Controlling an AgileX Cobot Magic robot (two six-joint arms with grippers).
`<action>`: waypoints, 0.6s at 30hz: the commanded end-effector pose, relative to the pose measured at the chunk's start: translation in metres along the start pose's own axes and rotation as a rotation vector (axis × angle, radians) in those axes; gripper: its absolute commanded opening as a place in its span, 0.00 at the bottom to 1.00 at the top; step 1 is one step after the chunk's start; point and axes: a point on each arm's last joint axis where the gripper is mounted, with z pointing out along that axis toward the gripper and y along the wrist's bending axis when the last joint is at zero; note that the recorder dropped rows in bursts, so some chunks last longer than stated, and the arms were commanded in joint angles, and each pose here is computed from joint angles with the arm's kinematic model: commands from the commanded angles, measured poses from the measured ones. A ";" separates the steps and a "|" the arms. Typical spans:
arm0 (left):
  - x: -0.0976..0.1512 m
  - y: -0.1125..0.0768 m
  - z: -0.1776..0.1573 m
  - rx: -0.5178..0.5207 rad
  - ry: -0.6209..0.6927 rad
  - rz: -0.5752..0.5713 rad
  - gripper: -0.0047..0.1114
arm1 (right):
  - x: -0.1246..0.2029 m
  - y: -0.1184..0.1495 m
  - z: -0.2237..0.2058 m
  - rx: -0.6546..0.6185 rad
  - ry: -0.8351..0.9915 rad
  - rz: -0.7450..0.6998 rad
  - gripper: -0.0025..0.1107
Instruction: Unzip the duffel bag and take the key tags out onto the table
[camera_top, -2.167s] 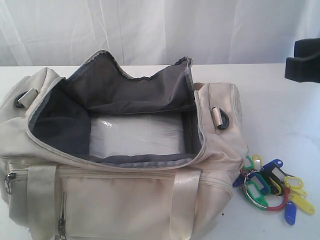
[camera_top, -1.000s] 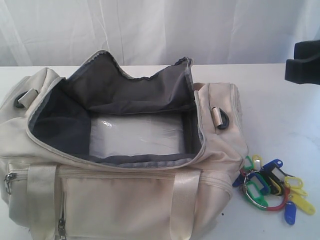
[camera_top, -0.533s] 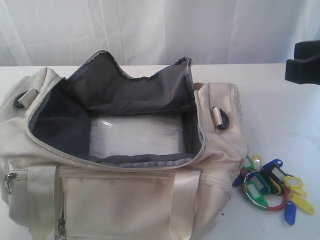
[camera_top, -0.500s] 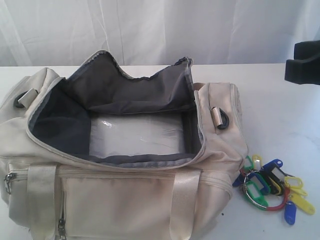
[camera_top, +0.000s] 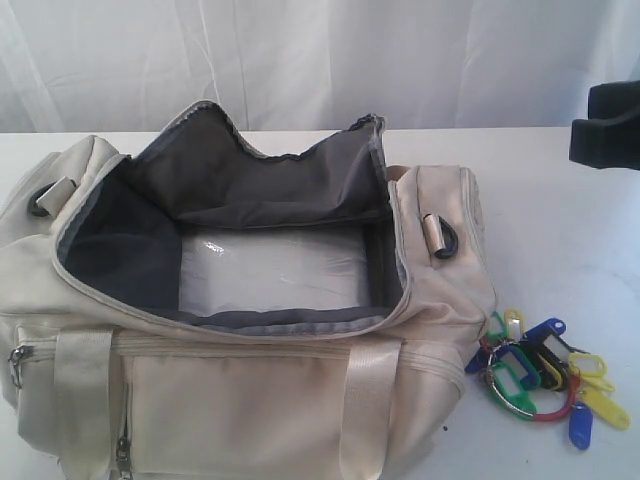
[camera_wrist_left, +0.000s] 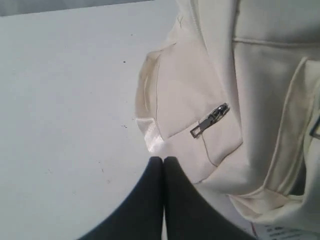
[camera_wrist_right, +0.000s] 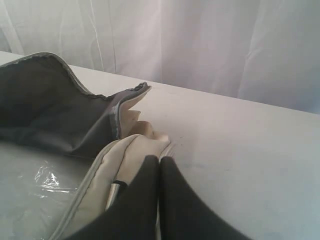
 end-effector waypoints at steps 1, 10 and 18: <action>0.001 -0.001 0.000 0.012 0.006 -0.059 0.04 | 0.000 -0.001 -0.001 0.006 -0.001 0.002 0.02; 0.001 0.001 0.000 -0.012 0.005 -0.003 0.04 | 0.000 -0.001 -0.001 0.006 -0.001 0.002 0.02; 0.001 0.001 0.000 -0.012 0.005 -0.003 0.04 | 0.000 -0.001 -0.001 0.006 -0.001 0.002 0.02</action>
